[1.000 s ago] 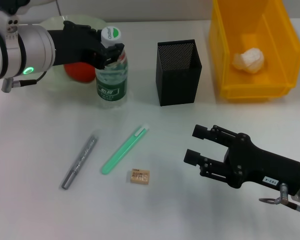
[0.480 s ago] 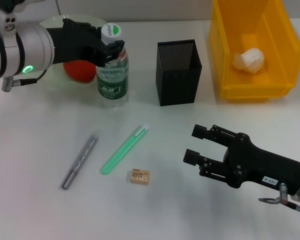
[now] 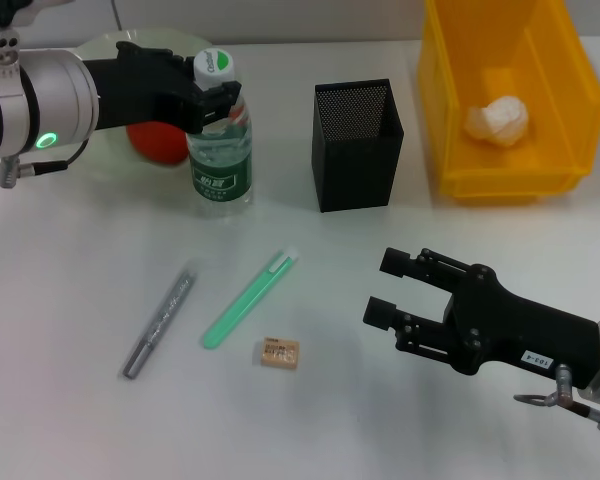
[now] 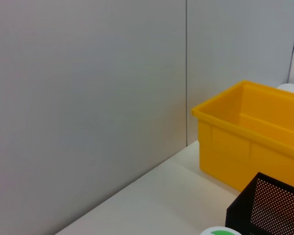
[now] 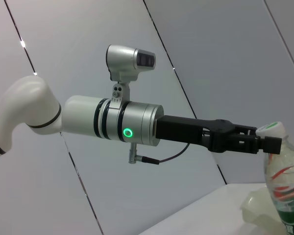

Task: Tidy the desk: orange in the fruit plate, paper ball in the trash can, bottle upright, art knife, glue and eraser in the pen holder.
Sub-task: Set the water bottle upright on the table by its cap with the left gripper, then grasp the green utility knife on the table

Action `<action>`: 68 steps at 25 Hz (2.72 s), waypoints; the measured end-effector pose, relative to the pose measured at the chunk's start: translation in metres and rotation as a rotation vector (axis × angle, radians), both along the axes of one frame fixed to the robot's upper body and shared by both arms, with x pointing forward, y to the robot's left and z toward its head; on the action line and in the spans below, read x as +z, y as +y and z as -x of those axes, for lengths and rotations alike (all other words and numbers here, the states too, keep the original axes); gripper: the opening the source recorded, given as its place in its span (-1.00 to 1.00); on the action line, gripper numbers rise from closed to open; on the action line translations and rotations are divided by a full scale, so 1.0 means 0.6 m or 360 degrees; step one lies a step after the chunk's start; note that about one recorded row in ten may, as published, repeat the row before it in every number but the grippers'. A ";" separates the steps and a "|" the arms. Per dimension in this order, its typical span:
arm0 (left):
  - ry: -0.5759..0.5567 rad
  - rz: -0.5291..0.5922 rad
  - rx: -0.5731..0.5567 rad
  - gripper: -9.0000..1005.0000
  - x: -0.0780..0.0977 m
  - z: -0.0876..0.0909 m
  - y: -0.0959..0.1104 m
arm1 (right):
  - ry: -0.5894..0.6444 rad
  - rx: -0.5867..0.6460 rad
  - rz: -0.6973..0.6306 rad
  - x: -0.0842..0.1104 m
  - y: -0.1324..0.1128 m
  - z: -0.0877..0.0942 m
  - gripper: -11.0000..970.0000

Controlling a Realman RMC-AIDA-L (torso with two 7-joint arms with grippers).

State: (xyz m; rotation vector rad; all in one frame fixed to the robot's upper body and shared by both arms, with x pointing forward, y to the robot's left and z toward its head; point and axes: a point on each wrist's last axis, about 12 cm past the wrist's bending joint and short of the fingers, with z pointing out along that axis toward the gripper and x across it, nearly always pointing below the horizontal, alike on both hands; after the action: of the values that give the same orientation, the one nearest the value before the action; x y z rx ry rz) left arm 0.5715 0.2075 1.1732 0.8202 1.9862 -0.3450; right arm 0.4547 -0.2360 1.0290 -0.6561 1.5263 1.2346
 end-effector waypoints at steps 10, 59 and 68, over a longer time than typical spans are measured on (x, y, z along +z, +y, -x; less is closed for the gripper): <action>0.0010 0.0028 0.0035 -0.03 0.000 -0.005 0.008 | -0.0001 -0.0004 0.0000 0.000 -0.001 0.000 0.53; -0.0163 0.0151 0.0005 0.16 0.042 -0.008 -0.003 | -0.0013 -0.0003 -0.0004 0.003 0.000 -0.004 0.53; -0.0290 0.0451 -0.0197 0.16 0.059 0.000 -0.019 | -0.0022 0.0004 -0.0002 0.005 0.000 -0.007 0.52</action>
State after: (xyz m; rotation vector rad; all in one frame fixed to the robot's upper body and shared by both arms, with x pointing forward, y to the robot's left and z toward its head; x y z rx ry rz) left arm 0.5716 0.1962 1.2084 0.7647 1.6750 -0.5885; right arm 0.4587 -0.2361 1.0319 -0.6650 1.5136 1.2305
